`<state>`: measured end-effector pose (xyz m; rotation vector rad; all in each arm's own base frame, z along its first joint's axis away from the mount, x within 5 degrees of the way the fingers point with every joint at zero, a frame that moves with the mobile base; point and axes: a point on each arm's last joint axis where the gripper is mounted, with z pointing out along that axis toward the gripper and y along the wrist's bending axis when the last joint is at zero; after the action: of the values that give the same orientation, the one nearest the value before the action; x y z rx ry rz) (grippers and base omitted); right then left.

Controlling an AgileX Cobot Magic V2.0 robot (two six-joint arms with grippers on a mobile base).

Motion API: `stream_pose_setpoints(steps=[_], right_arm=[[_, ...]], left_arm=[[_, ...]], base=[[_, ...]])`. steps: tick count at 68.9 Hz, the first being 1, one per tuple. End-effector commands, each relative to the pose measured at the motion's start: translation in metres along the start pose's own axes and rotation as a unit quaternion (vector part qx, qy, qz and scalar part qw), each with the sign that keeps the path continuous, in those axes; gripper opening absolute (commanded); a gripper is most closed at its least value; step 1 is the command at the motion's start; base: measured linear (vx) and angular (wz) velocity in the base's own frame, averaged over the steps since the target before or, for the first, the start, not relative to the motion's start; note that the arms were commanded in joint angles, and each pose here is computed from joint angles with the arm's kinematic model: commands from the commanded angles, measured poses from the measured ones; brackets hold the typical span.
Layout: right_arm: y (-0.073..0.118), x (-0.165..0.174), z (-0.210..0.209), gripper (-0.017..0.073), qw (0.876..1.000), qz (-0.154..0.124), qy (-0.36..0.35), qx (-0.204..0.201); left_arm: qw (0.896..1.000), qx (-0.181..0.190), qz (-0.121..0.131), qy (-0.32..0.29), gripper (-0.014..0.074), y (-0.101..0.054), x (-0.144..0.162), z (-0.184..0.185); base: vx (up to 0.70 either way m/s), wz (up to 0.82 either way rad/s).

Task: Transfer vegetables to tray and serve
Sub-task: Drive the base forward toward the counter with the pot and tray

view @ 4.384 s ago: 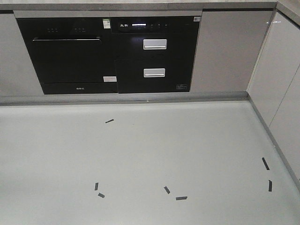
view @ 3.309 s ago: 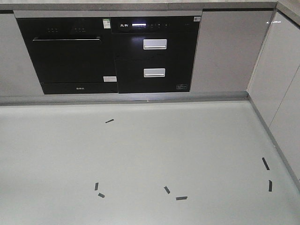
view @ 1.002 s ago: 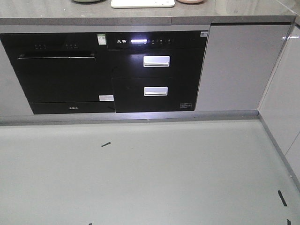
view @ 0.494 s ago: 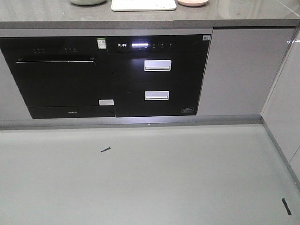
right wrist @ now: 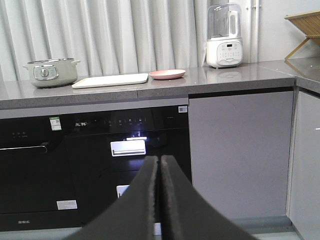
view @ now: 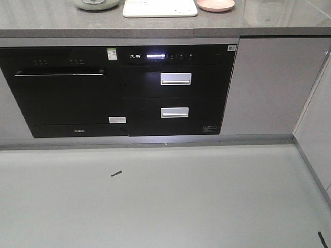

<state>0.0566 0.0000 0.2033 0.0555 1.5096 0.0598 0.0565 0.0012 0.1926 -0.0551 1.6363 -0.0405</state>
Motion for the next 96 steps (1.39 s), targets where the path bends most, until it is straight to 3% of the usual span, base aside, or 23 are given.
stream_pose_setpoints(steps=[1,96], right_arm=[[0.0010,-0.0025,-0.0003,-0.0003,0.999,-0.001,-0.034,-0.006],[0.0010,-0.0025,-0.0003,-0.0003,0.999,-0.001,-0.034,-0.006]], left_arm=[[0.999,0.008,-0.001,-0.031,-0.0006,-0.0010,0.0015,0.0003],[0.999,0.008,-0.001,-0.031,-0.0006,-0.0010,0.0015,0.0003]], base=[[0.14,0.01],[0.14,0.00]])
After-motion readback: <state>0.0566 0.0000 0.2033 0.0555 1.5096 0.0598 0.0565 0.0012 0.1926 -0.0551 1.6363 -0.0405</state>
